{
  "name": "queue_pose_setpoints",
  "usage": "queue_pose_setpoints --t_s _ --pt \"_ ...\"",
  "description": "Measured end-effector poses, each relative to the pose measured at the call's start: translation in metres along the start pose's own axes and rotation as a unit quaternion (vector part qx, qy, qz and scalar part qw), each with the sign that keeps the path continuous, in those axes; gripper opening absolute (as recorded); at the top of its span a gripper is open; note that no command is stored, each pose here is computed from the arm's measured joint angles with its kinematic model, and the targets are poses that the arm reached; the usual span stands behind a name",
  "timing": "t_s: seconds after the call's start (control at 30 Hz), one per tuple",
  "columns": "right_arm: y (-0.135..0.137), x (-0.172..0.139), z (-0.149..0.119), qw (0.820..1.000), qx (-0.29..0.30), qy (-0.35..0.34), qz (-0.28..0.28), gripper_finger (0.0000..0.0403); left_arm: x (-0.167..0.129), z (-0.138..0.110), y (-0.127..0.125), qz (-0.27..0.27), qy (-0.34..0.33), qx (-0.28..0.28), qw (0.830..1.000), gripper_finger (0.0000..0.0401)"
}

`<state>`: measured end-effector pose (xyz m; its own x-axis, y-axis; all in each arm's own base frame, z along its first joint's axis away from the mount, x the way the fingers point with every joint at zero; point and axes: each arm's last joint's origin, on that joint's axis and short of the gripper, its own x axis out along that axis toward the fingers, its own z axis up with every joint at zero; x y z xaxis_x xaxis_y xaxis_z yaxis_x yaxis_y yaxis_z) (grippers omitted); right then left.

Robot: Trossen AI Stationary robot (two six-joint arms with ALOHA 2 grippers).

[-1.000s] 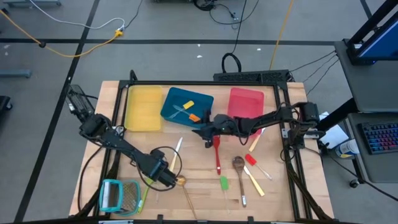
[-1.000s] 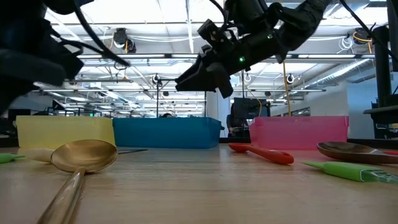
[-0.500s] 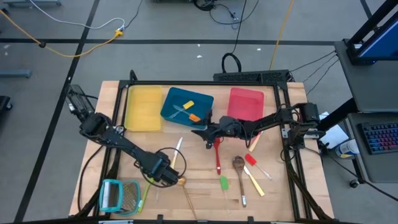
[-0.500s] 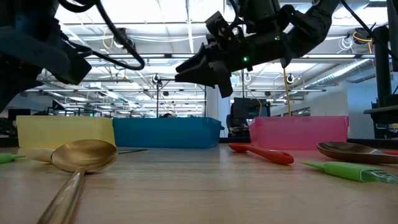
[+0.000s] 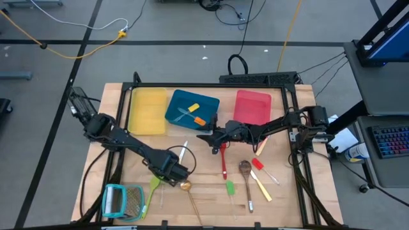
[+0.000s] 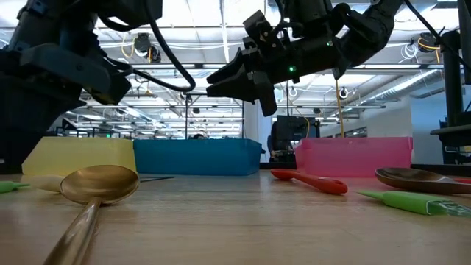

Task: Pick & Place Kitchen Items
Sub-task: Put the left green spatula into the blue bin

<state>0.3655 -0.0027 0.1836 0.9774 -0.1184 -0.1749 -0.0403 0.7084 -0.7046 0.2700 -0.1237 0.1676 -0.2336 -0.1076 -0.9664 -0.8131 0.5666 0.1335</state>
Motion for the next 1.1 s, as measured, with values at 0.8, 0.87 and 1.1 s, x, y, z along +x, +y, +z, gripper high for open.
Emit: queue_pose_setpoints --t_s 0.8,0.87,1.1 --pt "0.0 0.0 0.0 1.0 -0.002 -0.006 0.007 0.0157 0.038 -0.015 0.003 -0.041 -0.021 -0.111 0.993 0.0271" --pt "0.0 0.0 -0.001 1.0 -0.002 -0.004 0.009 0.0157 0.039 -0.016 0.003 -0.04 -0.023 -0.107 0.993 0.0271" --pt "0.001 0.0 -0.001 1.0 0.005 -0.001 0.013 0.0157 0.041 -0.023 0.003 -0.035 -0.022 -0.105 0.994 0.0216"
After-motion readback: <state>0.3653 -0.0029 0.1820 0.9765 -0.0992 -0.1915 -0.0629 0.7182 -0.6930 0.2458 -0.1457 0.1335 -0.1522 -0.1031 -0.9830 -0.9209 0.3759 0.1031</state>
